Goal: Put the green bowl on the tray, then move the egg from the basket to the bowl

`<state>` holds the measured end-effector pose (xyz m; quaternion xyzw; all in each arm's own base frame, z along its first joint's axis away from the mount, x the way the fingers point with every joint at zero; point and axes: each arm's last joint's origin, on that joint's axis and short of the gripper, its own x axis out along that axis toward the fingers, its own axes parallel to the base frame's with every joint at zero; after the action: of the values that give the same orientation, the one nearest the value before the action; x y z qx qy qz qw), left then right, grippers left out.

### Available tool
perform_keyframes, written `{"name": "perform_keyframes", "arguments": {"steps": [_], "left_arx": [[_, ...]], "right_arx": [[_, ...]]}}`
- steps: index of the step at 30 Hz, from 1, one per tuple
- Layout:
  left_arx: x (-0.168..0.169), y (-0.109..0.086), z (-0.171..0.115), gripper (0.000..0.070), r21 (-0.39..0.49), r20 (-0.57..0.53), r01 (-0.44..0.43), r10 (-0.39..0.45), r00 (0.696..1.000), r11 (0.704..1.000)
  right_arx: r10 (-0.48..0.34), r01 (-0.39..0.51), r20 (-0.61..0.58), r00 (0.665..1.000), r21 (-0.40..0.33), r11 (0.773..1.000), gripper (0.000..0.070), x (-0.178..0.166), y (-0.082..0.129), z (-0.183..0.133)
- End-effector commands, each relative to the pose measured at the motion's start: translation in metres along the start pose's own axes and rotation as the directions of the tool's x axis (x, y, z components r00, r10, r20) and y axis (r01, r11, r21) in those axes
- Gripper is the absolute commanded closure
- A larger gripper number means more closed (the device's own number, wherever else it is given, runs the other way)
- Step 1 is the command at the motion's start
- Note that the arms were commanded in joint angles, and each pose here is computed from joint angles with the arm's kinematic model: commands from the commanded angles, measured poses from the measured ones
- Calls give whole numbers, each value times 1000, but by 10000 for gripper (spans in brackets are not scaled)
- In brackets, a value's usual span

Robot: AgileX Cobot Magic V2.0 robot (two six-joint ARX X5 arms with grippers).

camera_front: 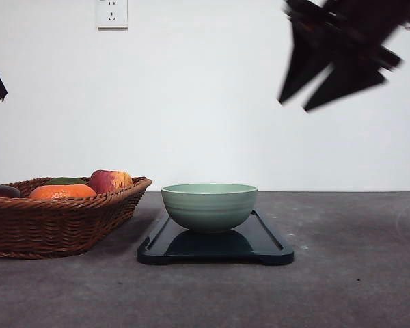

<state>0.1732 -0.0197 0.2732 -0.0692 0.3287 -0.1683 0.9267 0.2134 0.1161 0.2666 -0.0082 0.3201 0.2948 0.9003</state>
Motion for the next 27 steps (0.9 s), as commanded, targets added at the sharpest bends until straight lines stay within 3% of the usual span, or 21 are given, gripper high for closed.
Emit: {"name": "perform_keyframes", "arguments": {"steps": [1,9,16,22,27], "left_arx": [[-2,-1,6,310,22,20,7,-8,1000,1000],[-3,-3,6,309,0,10,11,-11,1000,1000],[0,-4,23,309,-26,-43,-1,-1,999,1000],[20,-6,54,309,-27,-174,-21,16,985,999],[50,-9,80,309,58,-296,-62,76,952,996]], "right_arx": [[5,-5,22,1000,-3,1000,423,-6,2,-8],[3,-4,72,997,12,1000,423,-37,3,-51],[-17,16,145,989,7,1000,423,-50,5,-51],[-15,14,162,987,4,1000,423,-50,5,-49],[-15,14,160,987,6,1000,423,-50,5,-49]]}}
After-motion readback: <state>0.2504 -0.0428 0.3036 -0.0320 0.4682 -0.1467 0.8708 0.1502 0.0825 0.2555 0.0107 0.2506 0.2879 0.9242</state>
